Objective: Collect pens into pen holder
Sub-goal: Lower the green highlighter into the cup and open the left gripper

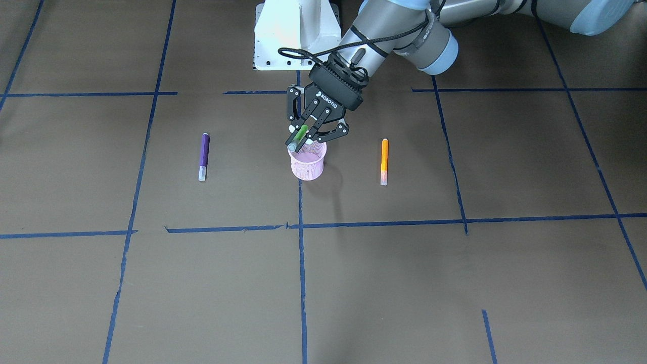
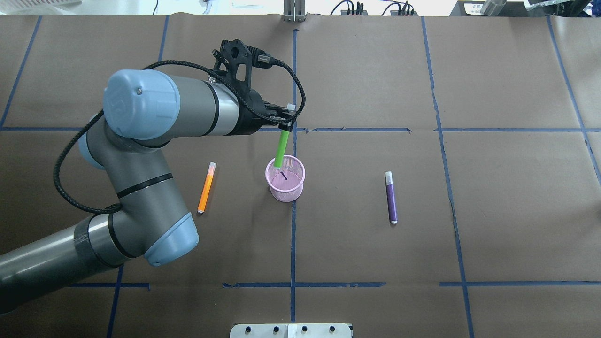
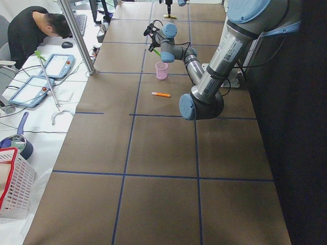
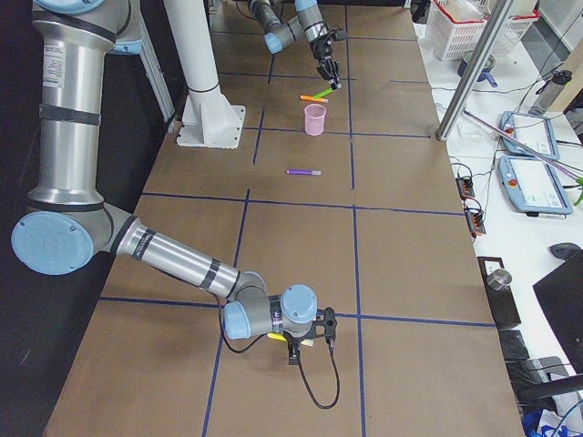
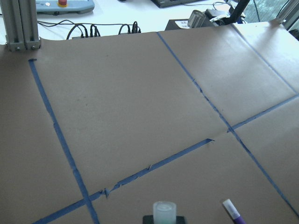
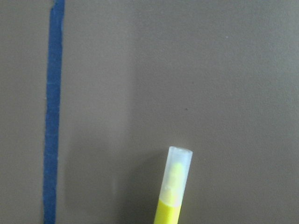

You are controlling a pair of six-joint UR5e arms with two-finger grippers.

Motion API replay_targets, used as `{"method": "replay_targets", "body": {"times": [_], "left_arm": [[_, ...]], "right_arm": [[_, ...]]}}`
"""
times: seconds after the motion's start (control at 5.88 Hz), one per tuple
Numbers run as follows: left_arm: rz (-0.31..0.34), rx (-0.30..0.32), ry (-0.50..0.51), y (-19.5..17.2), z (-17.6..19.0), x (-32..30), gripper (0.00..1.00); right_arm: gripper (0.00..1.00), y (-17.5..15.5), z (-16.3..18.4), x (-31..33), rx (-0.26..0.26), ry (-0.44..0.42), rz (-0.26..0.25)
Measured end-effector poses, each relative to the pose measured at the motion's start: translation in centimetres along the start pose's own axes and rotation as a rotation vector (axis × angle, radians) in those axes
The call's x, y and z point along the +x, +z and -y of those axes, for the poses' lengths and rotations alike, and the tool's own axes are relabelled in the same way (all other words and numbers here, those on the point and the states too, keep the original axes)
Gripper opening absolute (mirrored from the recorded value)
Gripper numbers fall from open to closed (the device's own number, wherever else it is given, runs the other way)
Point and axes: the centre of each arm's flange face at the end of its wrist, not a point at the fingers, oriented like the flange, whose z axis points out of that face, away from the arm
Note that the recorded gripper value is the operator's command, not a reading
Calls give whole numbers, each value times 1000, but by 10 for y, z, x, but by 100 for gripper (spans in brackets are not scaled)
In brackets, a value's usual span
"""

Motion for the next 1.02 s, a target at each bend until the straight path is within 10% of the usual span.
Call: {"method": "replay_targets", "body": {"times": [0.85,1.02], "left_arm": [[-14,-3,0,39,-41,-30,0],[-14,-6,-1,41,-45,-33,17]], "right_arm": [[100,0,-1,0,0,0,1],[100,0,-1,0,0,0,2]]}}
